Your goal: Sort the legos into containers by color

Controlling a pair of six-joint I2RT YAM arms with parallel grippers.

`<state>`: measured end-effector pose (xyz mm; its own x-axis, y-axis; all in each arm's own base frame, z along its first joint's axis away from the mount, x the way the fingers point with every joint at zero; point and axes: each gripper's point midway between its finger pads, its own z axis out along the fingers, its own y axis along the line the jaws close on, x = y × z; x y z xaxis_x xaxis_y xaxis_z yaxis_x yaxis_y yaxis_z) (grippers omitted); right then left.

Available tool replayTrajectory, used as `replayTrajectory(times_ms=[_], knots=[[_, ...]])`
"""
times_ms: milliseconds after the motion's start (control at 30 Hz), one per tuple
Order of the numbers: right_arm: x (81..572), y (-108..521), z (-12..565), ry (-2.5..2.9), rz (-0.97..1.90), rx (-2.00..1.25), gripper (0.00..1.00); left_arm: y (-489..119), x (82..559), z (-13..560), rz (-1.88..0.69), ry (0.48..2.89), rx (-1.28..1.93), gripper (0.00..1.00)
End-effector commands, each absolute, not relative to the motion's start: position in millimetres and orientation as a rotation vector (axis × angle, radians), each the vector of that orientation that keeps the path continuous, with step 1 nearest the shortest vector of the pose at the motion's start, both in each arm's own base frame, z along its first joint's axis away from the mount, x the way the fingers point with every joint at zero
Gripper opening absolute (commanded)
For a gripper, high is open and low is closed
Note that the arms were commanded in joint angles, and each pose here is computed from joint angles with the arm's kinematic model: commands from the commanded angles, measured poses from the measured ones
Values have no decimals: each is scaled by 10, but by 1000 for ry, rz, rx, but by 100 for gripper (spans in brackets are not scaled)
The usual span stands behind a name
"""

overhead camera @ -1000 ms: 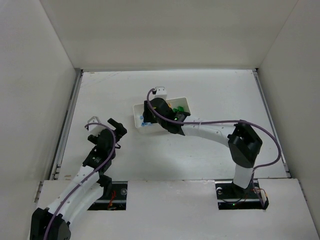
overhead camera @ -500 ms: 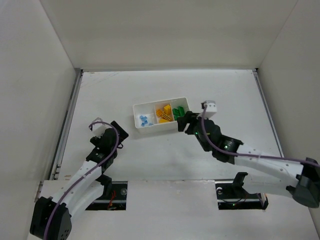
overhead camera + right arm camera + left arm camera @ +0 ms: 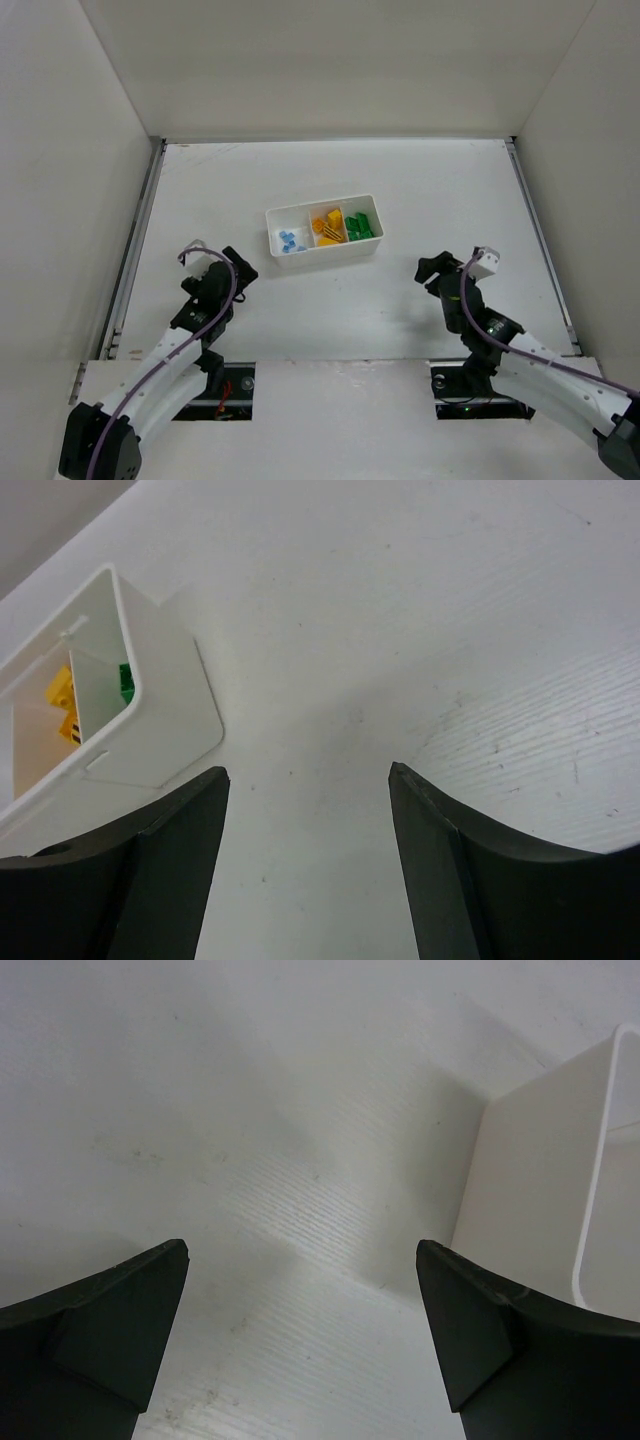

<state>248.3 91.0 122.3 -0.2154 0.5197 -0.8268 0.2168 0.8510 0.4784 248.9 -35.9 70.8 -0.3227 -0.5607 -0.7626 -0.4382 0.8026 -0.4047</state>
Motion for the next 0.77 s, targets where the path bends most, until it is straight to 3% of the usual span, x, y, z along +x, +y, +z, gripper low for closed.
replayTrajectory(times_ms=[0,400,667,733], knots=[[2491,870,1360,1723,362,631,71,-454,2504,732,-196,1960,-705,100],[2541,900,1125,1819,284,620,68,-479,2513,723,-193,1939,-651,100],[2650,1053,979,1854,280,621,71,-414,2507,659,-168,1944,-678,100],[2694,1084,985,1860,265,611,78,-406,2524,681,-157,1945,-676,100]])
